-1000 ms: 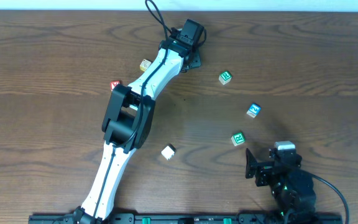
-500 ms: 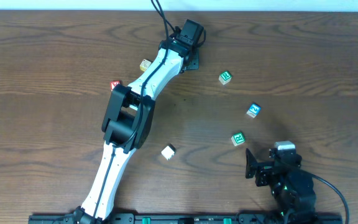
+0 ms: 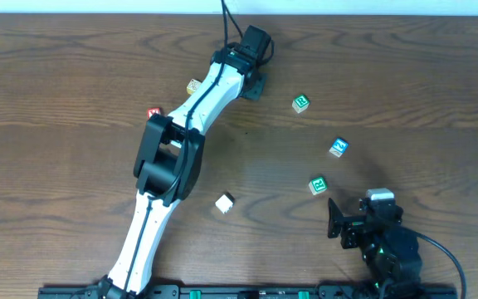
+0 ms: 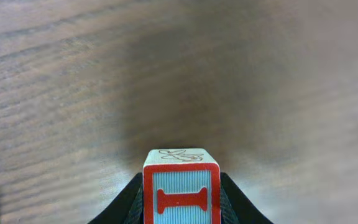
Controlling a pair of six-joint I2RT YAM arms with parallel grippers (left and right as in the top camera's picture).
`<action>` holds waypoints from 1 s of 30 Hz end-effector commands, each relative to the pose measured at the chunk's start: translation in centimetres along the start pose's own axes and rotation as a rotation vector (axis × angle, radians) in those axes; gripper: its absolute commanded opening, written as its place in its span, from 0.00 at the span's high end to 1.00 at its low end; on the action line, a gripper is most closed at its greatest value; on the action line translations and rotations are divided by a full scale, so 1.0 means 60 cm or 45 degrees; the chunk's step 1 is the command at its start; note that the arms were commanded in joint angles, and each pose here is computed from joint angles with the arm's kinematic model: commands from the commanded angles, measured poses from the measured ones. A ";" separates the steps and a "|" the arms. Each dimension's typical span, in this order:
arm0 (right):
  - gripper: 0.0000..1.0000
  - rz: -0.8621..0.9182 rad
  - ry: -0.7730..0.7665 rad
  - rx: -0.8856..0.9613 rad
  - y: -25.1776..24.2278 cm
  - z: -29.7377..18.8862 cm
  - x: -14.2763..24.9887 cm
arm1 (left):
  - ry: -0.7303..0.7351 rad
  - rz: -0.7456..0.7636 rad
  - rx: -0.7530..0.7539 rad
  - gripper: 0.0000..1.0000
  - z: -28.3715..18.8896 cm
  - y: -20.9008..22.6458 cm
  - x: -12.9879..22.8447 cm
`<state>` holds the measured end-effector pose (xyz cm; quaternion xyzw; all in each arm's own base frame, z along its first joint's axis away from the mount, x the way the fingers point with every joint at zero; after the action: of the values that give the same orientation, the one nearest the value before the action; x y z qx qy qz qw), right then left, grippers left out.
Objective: Spell out Ai2
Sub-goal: 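Lift the red I block and carry it toward the arc center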
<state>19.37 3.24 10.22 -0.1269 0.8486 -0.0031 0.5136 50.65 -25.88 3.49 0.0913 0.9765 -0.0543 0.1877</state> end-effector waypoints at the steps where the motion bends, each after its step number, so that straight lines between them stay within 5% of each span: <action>1: 0.01 -0.009 0.010 0.005 -0.002 0.003 0.007 | -0.047 0.308 0.227 0.94 -0.103 -0.045 -0.020; 13: 0.01 -0.009 0.010 0.005 -0.002 0.003 0.007 | 0.399 1.089 0.705 0.94 -0.241 -0.065 0.172; 23: 0.01 -0.009 0.010 0.005 -0.002 0.003 0.007 | 0.333 1.289 0.796 0.94 -0.235 -0.073 0.174; 30: 0.01 -0.009 0.010 0.005 -0.002 0.003 0.007 | 0.307 1.348 0.630 0.94 -0.156 -0.048 0.146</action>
<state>19.37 3.24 10.21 -0.1269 0.8487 -0.0031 0.5135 37.84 -27.18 11.82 0.6002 0.7710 -0.2000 0.0726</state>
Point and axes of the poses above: each gripper's point midway between its finger pads, its own z axis out along the fingers, its own y axis along the line the jaws close on, x = y × z, the point moved 1 cm from there along -z, back along the fingers, and after that the axes turned 13 degrees about -z, right-handed, at the moved point
